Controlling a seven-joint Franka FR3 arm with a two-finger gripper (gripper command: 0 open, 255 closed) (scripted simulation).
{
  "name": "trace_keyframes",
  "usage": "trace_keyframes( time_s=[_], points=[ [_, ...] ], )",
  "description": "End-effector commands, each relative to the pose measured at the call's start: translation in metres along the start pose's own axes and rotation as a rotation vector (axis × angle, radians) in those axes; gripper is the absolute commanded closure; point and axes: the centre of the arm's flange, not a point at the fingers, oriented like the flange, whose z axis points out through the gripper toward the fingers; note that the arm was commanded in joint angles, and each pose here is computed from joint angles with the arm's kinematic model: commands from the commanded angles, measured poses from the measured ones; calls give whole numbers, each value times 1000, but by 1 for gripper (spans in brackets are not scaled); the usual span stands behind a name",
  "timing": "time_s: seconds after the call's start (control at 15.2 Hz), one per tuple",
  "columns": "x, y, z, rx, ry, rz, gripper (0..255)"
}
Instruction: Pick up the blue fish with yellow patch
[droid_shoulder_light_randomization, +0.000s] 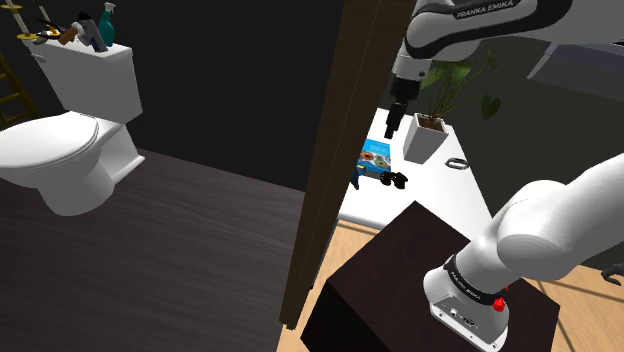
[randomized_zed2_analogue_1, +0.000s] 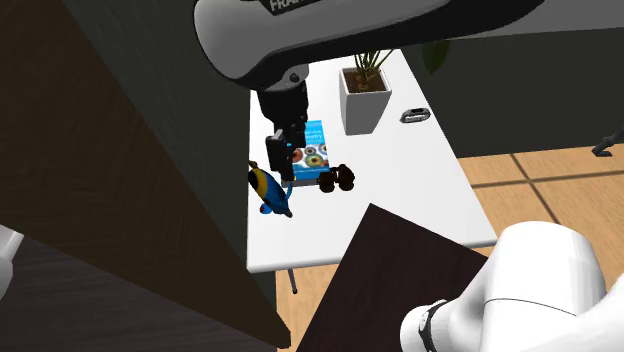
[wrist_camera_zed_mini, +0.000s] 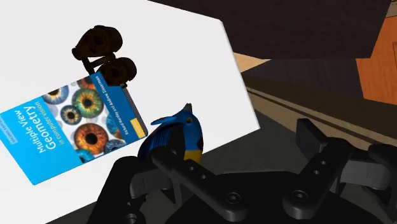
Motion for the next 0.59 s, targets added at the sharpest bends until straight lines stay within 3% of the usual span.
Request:
trace_keyframes(
  time_s=[0.0, 0.53],
  points=[
    [12, 20, 18, 25, -24, -32, 0],
    [63, 87, 104, 125, -120, -151, 0]
  ],
)
